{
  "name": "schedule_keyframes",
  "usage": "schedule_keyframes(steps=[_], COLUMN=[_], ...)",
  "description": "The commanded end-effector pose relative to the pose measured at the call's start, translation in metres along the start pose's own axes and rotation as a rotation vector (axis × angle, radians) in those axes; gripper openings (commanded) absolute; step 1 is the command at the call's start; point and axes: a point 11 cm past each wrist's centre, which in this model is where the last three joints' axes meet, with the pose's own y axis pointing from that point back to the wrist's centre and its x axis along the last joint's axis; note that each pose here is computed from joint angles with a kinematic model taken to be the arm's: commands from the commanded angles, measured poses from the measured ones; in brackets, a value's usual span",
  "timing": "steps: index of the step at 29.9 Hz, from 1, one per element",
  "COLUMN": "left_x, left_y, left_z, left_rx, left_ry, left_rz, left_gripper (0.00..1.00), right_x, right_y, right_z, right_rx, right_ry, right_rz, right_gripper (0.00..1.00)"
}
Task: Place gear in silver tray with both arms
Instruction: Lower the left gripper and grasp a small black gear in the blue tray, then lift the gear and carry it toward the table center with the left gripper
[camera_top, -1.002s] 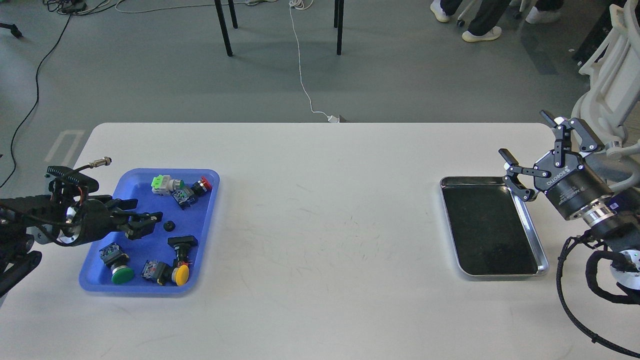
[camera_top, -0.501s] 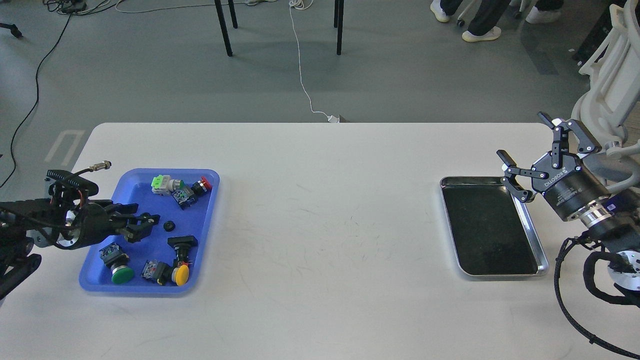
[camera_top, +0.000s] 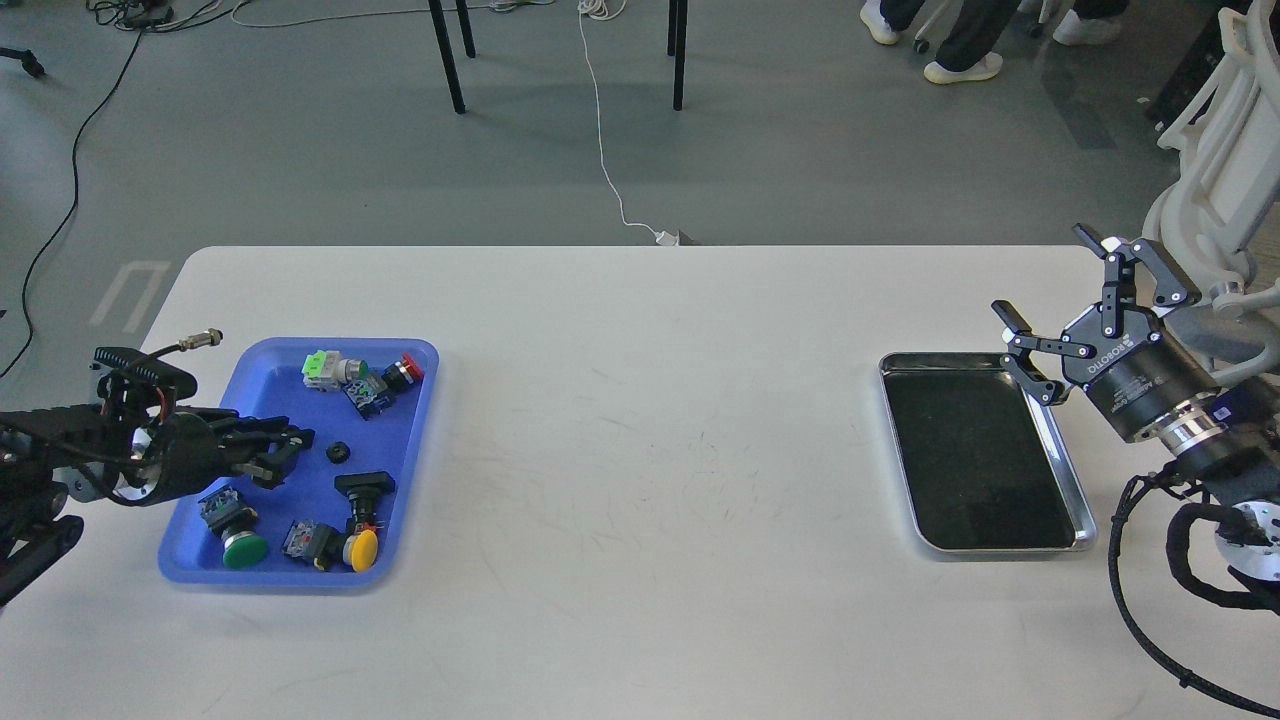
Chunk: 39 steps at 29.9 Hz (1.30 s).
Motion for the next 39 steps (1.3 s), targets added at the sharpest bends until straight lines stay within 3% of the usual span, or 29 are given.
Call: schedule_keyframes(steps=[1, 10, 17, 24, 29, 35, 39], left_x=[0.0, 0.017, 0.092, 0.155, 0.193, 0.199, 0.193], left_y=[0.0, 0.008, 0.04, 0.049, 0.017, -0.016, -0.033], left_z=[-0.001, 0.0, 0.022, 0.089, 0.16, 0.238, 0.263], left_rx=[0.002, -0.007, -0.084, -0.234, -0.313, -0.441, -0.473], left_ry=[-0.001, -0.027, -0.122, -0.255, -0.431, -0.545, -0.594], left_rz=[-0.001, 0.033, 0.163, 0.196, 0.16, 0.094, 0.048], left_gripper=[0.14, 0.13, 0.13, 0.14, 0.14, 0.14, 0.14], right_x=[0.0, 0.0, 0.002, 0.01, 0.021, 0.027, 0.037], right_y=[0.0, -0.002, 0.0, 0.003, 0.007, 0.011, 0.018], right_z=[0.001, -0.004, -0.005, -0.003, -0.003, -0.004, 0.0], right_rx=[0.0, 0.016, 0.014, 0.01, 0.012, 0.024, 0.027], right_ry=[-0.001, -0.001, 0.004, 0.01, 0.02, 0.008, 0.003], right_rz=[0.001, 0.001, 0.007, 0.031, 0.067, 0.092, 0.128], right_gripper=[0.99, 0.99, 0.99, 0.99, 0.99, 0.99, 0.99])
